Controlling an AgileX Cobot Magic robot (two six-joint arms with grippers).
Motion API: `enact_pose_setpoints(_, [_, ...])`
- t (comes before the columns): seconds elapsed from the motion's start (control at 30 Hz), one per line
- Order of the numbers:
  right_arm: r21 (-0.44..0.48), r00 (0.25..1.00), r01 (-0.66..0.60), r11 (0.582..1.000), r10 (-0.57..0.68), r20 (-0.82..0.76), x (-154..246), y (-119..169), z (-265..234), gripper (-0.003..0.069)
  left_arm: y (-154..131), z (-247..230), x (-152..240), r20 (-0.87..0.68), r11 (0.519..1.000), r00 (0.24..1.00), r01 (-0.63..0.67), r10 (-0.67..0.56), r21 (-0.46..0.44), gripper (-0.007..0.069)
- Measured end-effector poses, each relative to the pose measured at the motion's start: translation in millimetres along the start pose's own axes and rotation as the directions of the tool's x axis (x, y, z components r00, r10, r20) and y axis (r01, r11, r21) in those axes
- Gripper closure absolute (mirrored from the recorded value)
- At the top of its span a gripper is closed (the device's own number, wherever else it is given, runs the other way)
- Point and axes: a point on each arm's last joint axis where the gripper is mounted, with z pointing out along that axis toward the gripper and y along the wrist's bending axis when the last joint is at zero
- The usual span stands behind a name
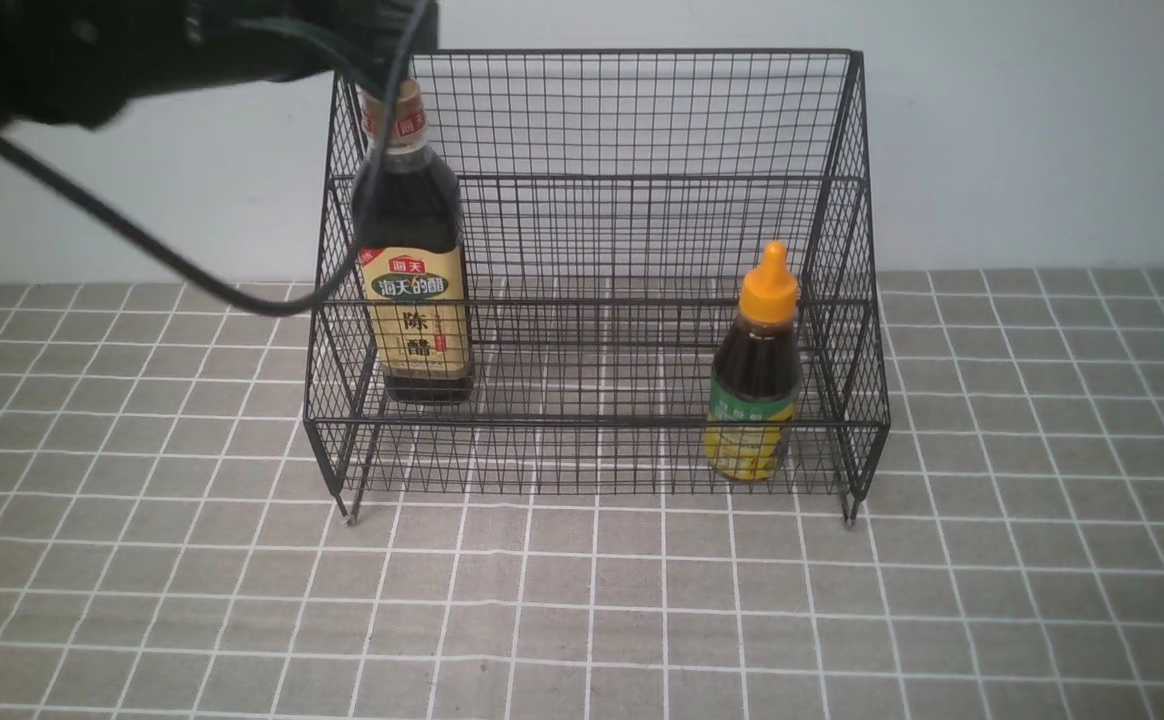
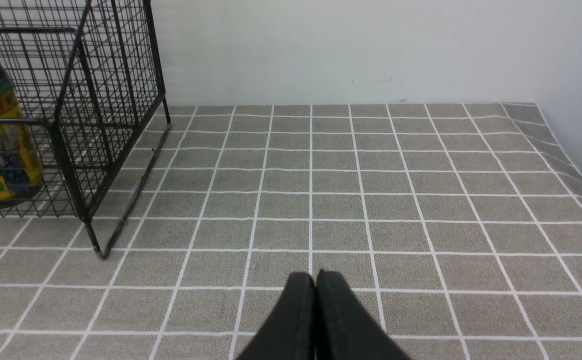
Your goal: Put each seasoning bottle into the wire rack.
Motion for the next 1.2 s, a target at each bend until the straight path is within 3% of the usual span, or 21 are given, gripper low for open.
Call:
enact_pose_setpoints(0.1, [0.000,1.000,0.000,1.000,0.000,0.000,0.0,0.0,0.0,0.0672,-0.3,-28.5,0.6,-0.102,1.000,0.995,0.000,0.000,-0.001,0.0286])
enact_pose_setpoints(0.23, [0.000,1.000,0.000,1.000,0.000,0.000,0.0,0.0,0.0,0.0672,-0.7,-79.5,-0.2,-0.161,1.000,0.987,-0.001,0.001,0.000,0.0558])
enact_pose_setpoints(0.33, [0.000,1.000,0.000,1.000,0.000,0.000,0.0,0.0,0.0,0.0672,-1.4,-121.6,4.4,-0.099,1.000,0.995,0.006,-0.005,0.006,0.0617])
enact_pose_setpoints(0.53, [0.000,1.000,0.000,1.000,0.000,0.000,0.0,0.0,0.0,0.0672,-1.6,-184.0,50.6,-0.001,0.999,1.000,0.024,-0.024,0.023,0.0632])
enact_pose_setpoints(0.8, [0.000,1.000,0.000,1.000,0.000,0.000,0.0,0.0,0.0,0.0672,-4.9,-230.0,123.3,0.032,0.992,0.995,0.095,-0.098,0.084,0.0632])
enact_pose_setpoints(1.2, [0.000,1.000,0.000,1.000,0.000,0.000,0.0,0.0,0.0,0.0672,-1.9,-250.5,148.7,0.069,0.997,0.996,0.052,-0.056,0.059,0.0632])
